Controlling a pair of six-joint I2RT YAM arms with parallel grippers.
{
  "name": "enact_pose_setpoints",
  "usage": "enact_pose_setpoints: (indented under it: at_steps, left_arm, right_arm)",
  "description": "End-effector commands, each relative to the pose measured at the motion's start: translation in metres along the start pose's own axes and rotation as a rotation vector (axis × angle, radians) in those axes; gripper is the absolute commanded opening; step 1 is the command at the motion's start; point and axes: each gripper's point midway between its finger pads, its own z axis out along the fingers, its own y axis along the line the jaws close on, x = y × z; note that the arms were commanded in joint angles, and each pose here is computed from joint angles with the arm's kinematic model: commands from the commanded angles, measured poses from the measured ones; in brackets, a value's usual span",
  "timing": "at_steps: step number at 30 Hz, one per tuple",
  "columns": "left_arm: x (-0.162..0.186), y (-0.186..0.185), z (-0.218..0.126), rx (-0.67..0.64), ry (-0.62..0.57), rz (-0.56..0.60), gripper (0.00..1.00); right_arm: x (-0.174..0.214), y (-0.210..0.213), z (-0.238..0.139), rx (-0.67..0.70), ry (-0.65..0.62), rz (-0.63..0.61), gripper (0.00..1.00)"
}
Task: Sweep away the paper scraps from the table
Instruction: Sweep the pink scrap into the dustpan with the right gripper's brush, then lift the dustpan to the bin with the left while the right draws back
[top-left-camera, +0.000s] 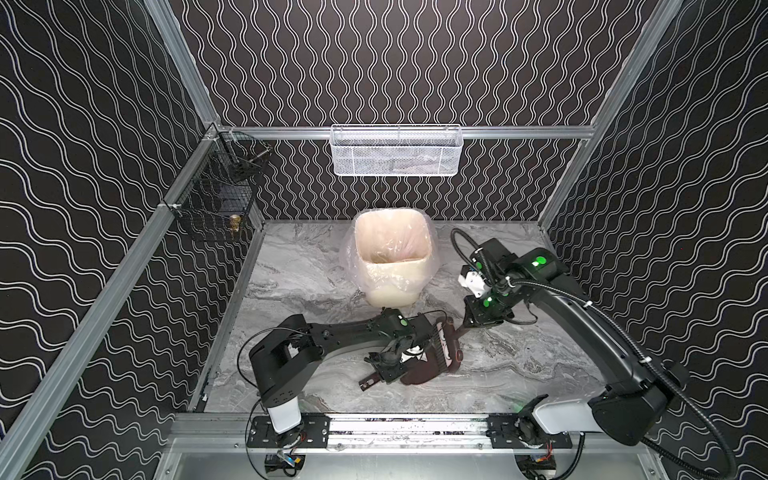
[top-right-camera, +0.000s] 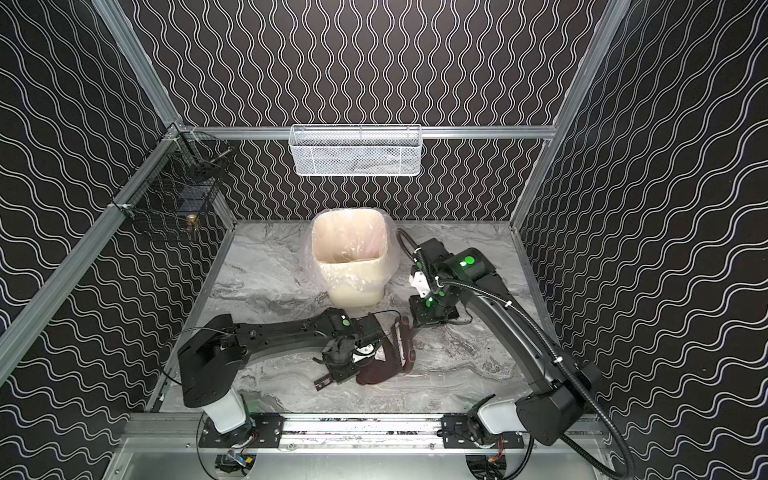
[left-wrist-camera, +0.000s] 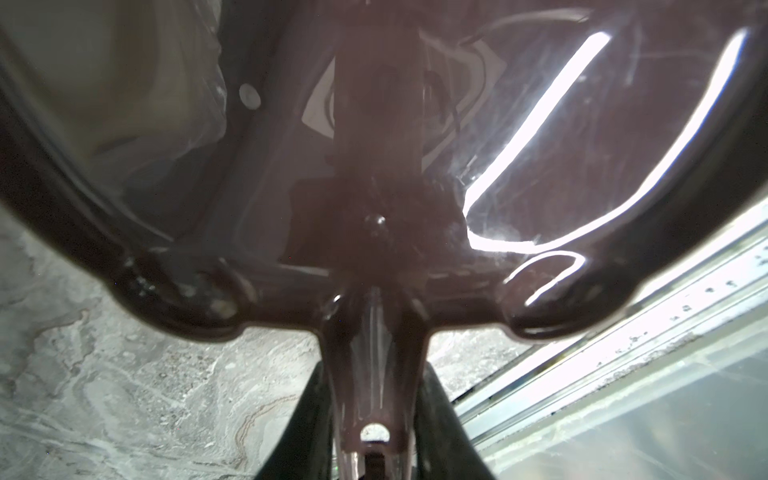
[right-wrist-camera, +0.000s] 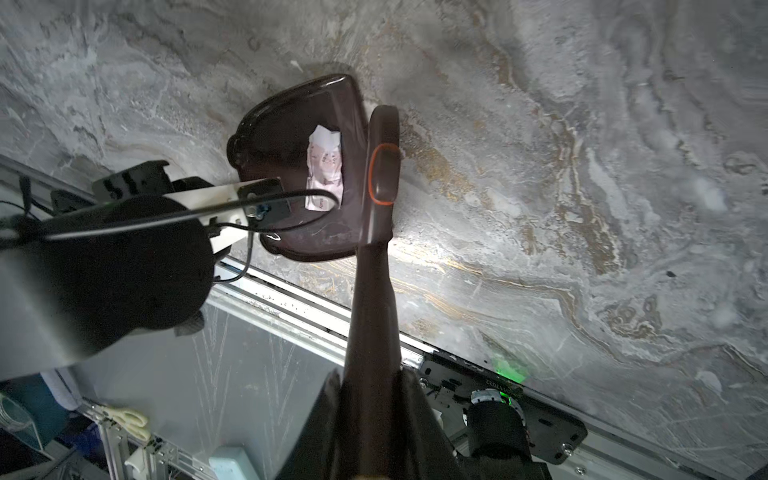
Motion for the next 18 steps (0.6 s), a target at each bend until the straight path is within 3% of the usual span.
enact_pose_setpoints:
  at_steps: [1,11,18]
  left_arm:
    - [-0.007,0.005,-0.008,-0.021,-0.066,-0.037,0.0]
    - [0.007,-0.002,-0.062,-0.033,-0.192,-0.048,0.0]
    - [0.03,-0.003,-0.118,-0.077,-0.268,-0.103,0.0]
  right_arm:
    - [0.001,-0.009,-0.017,0.019,-0.042,0.033,0.0]
    - [-0.032,-0.051,-0.063,-0.023,-0.256,0.18,0.0]
    - [-0.037,-0.075,-0.07,-0.071,-0.324,0.244,0.0]
